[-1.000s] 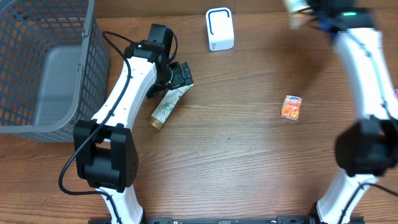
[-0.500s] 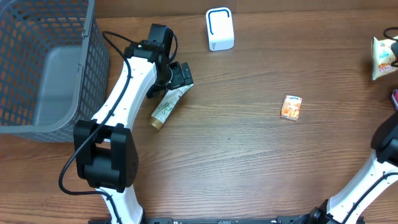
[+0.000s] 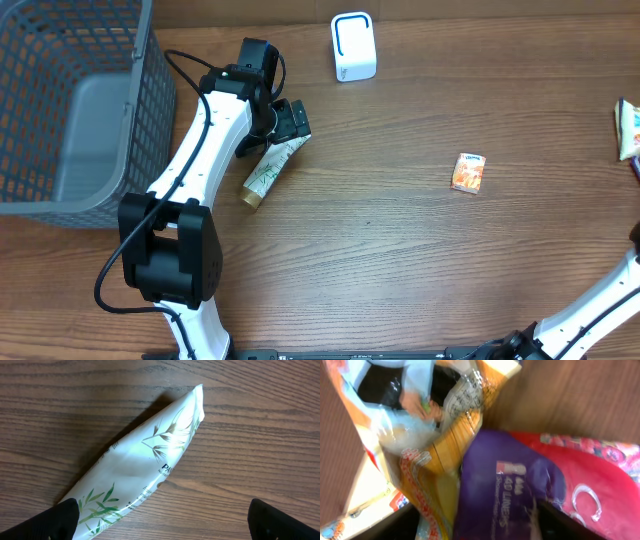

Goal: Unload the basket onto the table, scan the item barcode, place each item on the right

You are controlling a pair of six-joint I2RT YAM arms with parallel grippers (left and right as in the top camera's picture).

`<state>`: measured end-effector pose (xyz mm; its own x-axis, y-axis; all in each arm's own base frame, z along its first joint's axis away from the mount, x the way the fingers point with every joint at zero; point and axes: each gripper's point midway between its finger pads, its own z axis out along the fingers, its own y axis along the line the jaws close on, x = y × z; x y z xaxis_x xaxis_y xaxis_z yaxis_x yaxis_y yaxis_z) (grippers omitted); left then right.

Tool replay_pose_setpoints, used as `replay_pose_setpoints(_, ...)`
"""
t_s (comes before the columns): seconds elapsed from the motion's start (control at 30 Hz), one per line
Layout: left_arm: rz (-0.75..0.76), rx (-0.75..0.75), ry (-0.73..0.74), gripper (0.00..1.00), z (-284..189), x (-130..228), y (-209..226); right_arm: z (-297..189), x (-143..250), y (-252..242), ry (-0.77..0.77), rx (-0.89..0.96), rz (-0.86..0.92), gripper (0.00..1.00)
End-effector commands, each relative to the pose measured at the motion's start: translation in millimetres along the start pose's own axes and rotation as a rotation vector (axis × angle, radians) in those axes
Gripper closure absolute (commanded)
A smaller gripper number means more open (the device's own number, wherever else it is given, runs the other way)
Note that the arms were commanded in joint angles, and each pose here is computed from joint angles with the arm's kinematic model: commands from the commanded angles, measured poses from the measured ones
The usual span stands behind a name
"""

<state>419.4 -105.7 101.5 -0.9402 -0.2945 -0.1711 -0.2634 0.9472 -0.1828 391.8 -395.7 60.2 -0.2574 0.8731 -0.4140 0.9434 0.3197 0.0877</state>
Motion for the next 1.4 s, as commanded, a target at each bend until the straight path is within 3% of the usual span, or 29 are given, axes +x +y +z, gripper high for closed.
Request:
replay_pose_setpoints(0.0,0.027,0.005,-0.021,0.0,-5.1,-4.2,-4.9,-36.4,-31.1,0.6,-0.053,-0.019,0.021,0.2)
replay_pose_setpoints(0.13,0.027,0.005,-0.021,0.0,-5.1,-4.3,-4.9,-87.6,-44.0,23.5,-0.046,-0.149,0.021,0.15)
replay_pose_setpoints(0.27,0.027,0.005,-0.021,0.0,-5.1,-4.2,-4.9,-150.6,-41.4,64.7,0.005,-0.411,-0.001,0.13)
replay_pose_setpoints(0.47,0.027,0.005,-0.021,0.0,-5.1,-4.2,-4.9,-253.0,25.1,129.0,0.289,-0.919,-0.127,0.09)
replay_pose_setpoints(0.53,0.027,0.005,-0.021,0.0,-5.1,-4.3,-4.9,-268.0,59.4,137.8,0.391,-0.985,-0.219,0.03)
replay_pose_setpoints(0.83,0.027,0.005,-0.021,0.0,-5.1,-4.2,-4.9,-253.8,247.0,171.6,0.682,-0.676,-0.713,0.04)
replay_pose_setpoints(1.03,0.027,0.005,-0.021,0.0,-5.1,-4.3,-4.9,-277.8,369.5,206.3,0.825,-0.621,-0.828,0.04)
replay_pose_setpoints(1.2,0.027,0.005,-0.021,0.0,-5.1,-4.2,-4.9,-295.6,423.4,210.9,0.785,-0.544,-0.927,0.07)
replay_pose_setpoints(1.37,0.027,0.005,-0.021,0.0,-5.1,-4.2,-4.9,-296.0,409.2,188.1,0.609,-0.343,-0.935,0.07)
